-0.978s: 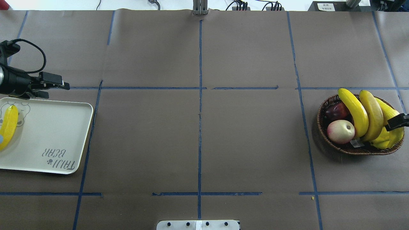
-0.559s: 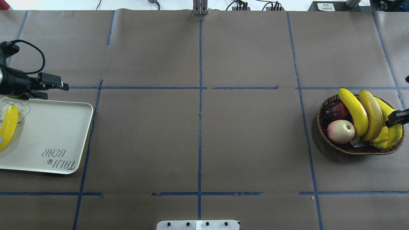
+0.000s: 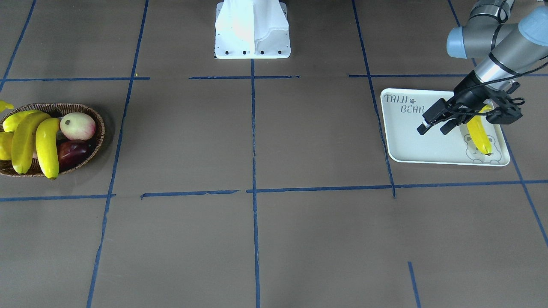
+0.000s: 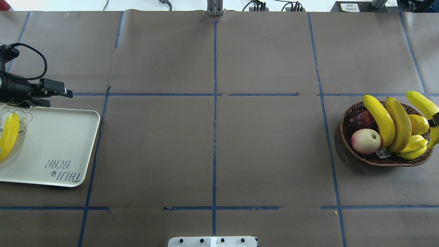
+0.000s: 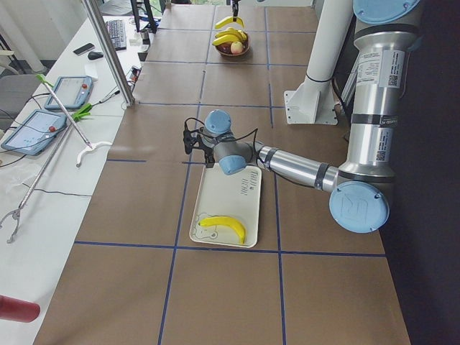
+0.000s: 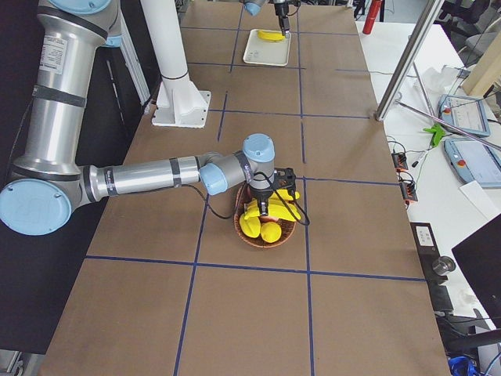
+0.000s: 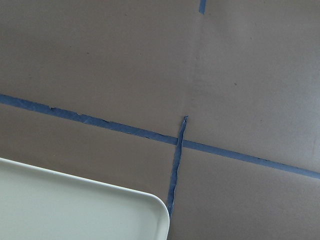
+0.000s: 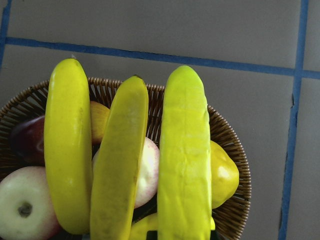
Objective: Transfer all bananas from basket to plate
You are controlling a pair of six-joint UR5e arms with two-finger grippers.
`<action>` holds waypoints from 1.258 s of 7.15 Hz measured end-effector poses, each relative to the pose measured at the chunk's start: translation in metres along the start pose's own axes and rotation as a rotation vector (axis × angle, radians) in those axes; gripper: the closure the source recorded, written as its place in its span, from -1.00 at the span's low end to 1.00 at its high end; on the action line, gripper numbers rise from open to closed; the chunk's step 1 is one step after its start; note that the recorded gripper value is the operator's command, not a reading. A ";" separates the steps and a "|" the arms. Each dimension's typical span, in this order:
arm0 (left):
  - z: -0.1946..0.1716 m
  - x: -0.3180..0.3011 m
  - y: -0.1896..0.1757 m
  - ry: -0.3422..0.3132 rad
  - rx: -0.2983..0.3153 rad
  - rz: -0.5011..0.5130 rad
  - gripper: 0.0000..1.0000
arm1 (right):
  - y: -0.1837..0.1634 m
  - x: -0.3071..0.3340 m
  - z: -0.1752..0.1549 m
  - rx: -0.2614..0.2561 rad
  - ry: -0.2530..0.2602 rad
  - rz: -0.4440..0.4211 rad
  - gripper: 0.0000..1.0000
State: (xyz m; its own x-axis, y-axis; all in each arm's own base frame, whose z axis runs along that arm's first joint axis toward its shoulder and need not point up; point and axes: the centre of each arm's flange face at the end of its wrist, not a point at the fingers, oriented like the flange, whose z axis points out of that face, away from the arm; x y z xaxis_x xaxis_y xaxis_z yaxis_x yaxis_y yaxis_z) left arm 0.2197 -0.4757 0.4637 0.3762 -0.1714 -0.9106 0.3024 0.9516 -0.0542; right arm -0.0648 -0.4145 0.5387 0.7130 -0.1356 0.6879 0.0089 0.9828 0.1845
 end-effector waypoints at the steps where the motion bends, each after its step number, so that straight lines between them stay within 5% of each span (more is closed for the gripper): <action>1: 0.000 0.001 0.000 0.002 -0.002 0.002 -0.99 | -0.006 -0.007 -0.034 0.064 -0.026 -0.021 1.00; 3: 0.001 0.013 0.000 0.017 -0.005 -0.001 -1.00 | -0.055 -0.069 -0.060 0.089 -0.185 0.040 0.99; 5: 0.017 0.061 -0.002 0.063 -0.023 -0.084 -0.99 | -0.112 -0.209 -0.061 0.023 -0.347 0.142 0.99; 7: 0.039 0.137 0.010 0.135 -0.053 -0.240 -0.98 | -0.118 -0.370 -0.053 0.071 -0.395 0.161 0.97; 9: 0.042 0.204 0.012 0.212 -0.068 -0.371 -0.98 | -0.081 -0.487 -0.043 0.182 -0.456 0.185 0.98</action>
State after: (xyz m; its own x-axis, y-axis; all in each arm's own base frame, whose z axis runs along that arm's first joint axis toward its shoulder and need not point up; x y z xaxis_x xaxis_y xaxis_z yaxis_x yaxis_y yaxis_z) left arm 0.3367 -0.5095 0.2946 0.0626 -0.4553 -0.8881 0.3221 0.8515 -0.4138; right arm -0.3830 -0.4225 0.1588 0.3131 -0.0428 0.9488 -0.2393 0.9632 0.1224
